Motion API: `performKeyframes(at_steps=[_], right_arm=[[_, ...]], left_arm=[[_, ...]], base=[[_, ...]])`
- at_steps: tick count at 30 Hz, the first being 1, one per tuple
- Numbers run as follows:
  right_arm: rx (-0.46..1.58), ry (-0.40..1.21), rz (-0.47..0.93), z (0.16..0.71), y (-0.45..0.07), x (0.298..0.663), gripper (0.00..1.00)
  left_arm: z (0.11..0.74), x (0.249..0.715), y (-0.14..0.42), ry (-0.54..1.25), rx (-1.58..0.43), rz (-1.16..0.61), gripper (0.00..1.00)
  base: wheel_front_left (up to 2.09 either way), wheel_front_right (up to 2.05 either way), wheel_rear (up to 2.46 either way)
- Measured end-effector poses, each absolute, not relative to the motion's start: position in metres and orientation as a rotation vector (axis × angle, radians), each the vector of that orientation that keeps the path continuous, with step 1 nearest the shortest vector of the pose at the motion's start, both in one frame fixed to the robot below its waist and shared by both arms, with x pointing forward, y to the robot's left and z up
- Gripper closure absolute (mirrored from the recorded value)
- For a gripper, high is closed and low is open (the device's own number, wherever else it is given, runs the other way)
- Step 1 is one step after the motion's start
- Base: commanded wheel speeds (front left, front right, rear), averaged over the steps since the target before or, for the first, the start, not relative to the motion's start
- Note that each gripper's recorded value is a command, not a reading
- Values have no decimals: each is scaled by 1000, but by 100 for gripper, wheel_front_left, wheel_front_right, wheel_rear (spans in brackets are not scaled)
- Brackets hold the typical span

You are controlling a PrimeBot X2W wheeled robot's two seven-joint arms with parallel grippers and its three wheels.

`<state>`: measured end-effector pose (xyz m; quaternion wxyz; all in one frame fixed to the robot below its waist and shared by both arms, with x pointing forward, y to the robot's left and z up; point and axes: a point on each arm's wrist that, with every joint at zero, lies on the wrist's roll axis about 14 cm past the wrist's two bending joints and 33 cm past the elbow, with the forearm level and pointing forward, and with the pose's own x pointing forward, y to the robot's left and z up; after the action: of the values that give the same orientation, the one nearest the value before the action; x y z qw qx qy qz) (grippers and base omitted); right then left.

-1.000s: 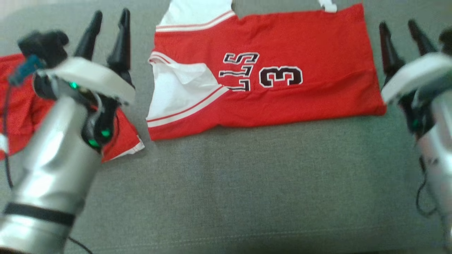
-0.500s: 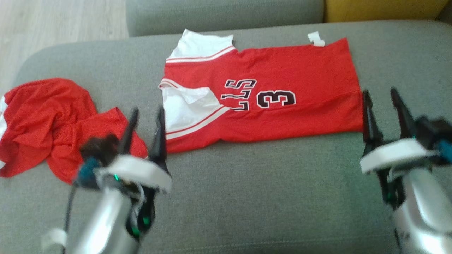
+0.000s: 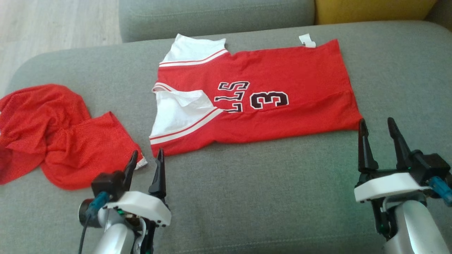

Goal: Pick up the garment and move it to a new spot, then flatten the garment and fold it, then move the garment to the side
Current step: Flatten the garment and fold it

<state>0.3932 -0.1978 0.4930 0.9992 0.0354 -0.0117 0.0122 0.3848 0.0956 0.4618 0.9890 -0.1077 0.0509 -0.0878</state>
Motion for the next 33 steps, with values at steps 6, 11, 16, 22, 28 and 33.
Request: performKeyframes(at_steps=[6,11,16,22,28,33], right_arm=[[71,-11,-1,489,-206,395,0],[70,2,-11,487,-209,403,0],[64,9,-27,484,-215,410,0],[59,20,-47,480,-222,413,0],[57,62,-53,472,-224,413,0],[57,153,-74,458,-230,424,0]], left_arm=[[435,399,87,185,-156,-212,0],[415,422,90,262,-85,-194,0],[392,438,88,357,-45,-205,0],[371,447,86,441,-11,-212,0],[368,454,85,470,5,-226,57],[372,454,81,434,23,-256,100]], base=[[0,0,0],[0,0,0],[0,0,0],[0,0,0],[0,0,0],[0,0,0]])
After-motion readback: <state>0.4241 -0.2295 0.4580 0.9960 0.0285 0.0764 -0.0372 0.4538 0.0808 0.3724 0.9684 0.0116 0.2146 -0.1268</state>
